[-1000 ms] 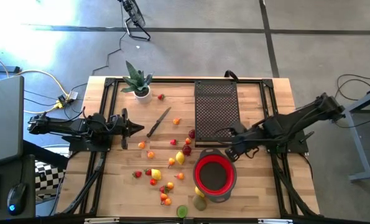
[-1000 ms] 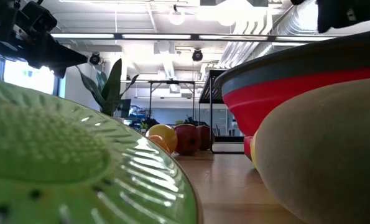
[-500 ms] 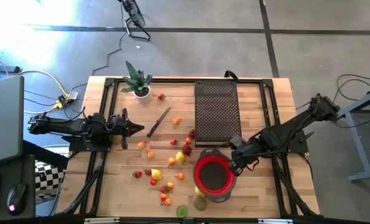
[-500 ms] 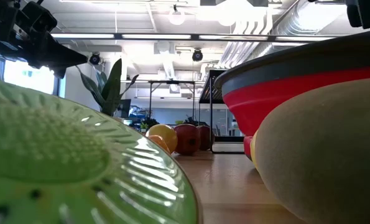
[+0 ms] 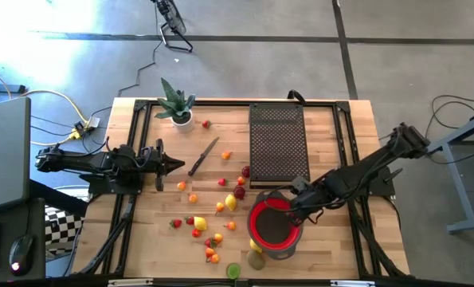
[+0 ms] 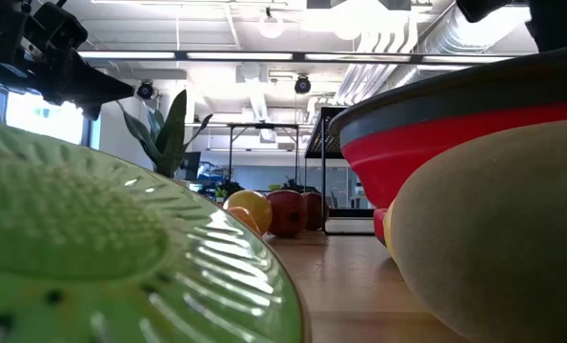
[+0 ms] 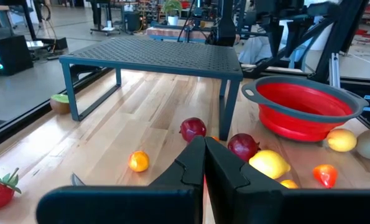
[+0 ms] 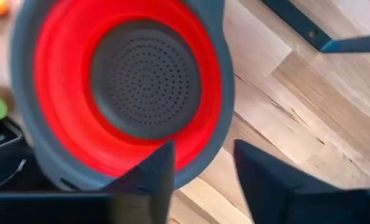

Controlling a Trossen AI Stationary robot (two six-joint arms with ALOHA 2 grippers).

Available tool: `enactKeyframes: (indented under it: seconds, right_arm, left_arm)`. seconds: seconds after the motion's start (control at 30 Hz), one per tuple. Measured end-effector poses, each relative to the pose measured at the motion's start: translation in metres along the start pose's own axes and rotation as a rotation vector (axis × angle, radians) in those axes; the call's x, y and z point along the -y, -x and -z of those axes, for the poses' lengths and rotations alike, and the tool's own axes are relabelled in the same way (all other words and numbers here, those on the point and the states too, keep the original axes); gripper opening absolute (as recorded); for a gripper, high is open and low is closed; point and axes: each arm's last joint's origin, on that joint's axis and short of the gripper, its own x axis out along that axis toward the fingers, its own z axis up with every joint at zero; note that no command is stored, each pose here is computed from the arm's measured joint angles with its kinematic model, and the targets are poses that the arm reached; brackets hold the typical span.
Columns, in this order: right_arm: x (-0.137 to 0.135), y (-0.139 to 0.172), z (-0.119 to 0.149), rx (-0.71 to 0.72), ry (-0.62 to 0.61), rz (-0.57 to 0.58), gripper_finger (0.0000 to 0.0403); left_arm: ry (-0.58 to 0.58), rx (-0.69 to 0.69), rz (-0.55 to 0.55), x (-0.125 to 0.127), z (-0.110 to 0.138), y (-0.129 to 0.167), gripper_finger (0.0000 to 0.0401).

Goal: Pick & Place Fruit
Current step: Put the red strainer bowl on the shelf

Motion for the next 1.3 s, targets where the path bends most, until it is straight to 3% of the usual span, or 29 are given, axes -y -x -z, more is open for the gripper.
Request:
enactKeyframes:
  seconds: [0.13, 0.27, 0.57, 0.97, 1.3]
  right_arm:
    - [-0.002, -0.006, 0.001, -0.036, -0.024, 0.018, 0.023]
    - [-0.001, -0.007, 0.003, -0.025, -0.056, 0.039, 0.026]
    - [-0.002, -0.009, 0.011, 0.022, -0.095, 0.039, 0.0247]
    - [0.006, -0.041, 0.035, 0.047, -0.187, 0.002, 0.0242]
    - [0.012, -0.058, 0.039, 0.085, -0.201, -0.042, 0.0242]
  left_arm:
    - [0.0, 0.0, 0.0, 0.0, 0.0, 0.0, 0.0006]
    - [0.002, 0.0, 0.0, 0.0, 0.0, 0.0, 0.0006]
    - [0.003, 0.0, 0.0, 0.0, 0.0, 0.0, 0.0006]
    - [0.003, 0.0, 0.0, 0.0, 0.0, 0.0, 0.0006]
    - [0.003, -0.001, 0.0, 0.0, 0.0, 0.0, 0.0006]
